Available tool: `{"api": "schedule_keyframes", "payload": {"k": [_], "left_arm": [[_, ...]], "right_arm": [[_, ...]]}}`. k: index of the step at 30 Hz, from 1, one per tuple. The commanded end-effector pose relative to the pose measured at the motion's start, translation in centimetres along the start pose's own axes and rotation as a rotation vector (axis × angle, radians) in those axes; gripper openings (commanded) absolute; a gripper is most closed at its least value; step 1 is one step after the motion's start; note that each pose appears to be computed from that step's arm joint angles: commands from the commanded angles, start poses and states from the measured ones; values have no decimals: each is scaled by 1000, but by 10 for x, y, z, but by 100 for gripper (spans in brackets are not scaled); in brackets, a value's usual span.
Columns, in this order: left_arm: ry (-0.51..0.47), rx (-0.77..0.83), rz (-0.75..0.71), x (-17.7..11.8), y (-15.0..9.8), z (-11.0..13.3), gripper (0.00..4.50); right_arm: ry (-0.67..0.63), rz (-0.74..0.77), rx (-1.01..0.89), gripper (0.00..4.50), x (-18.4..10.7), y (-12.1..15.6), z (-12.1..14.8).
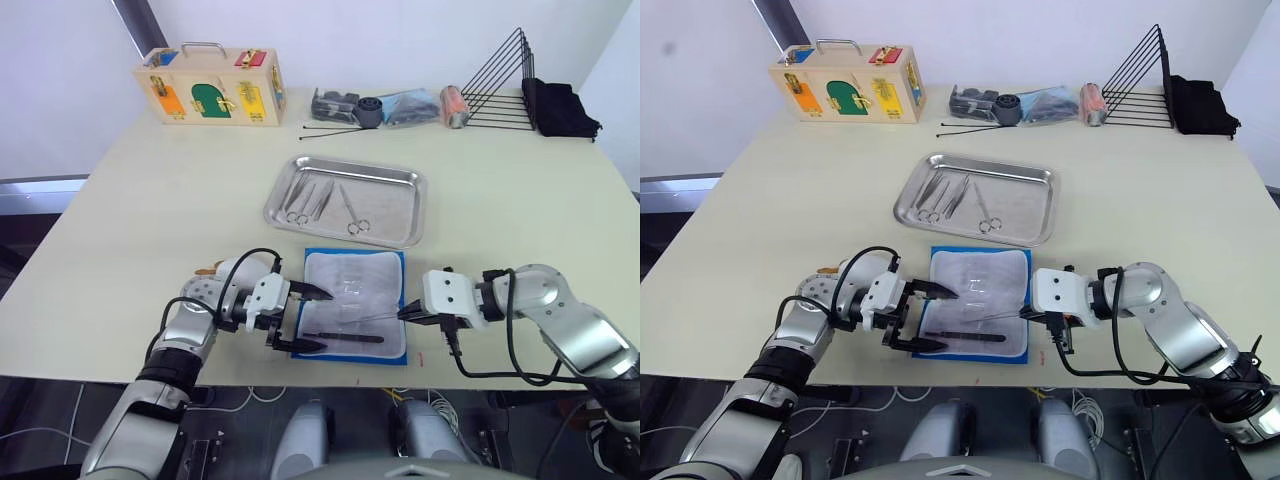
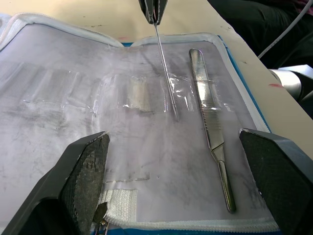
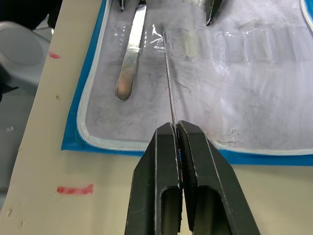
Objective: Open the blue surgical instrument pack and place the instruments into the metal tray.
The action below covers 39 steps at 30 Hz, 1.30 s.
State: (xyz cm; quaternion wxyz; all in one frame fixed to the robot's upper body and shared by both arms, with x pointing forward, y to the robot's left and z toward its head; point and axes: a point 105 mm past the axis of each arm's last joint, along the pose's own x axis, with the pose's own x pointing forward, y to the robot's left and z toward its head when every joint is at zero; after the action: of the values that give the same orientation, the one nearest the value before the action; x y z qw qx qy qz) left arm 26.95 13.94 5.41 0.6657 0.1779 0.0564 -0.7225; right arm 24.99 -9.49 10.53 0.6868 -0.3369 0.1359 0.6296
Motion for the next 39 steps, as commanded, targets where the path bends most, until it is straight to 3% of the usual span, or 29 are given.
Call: {"api": "schedule_keyframes", "payload": {"k": [1,15,20,29,39], "left_arm": [[76,-121,-69,8,-21,-30,450],[71,-117,-72,11,-20,-30,450],[68,-116,-72,12,-18,-30,450],[60,-111,-66,15,-16,-29,450],[63,-109,-62,13,-14,-29,450]], "right_arm": [[-10,-30,-51,3,-18,-4,7],[97,-33,-55,3,-77,0,-17],[59,-111,26,3,-92,-10,-13],[-190,-407,281,3,-72,-57,14],[-242,-618,496,3,-39,-103,19]]}}
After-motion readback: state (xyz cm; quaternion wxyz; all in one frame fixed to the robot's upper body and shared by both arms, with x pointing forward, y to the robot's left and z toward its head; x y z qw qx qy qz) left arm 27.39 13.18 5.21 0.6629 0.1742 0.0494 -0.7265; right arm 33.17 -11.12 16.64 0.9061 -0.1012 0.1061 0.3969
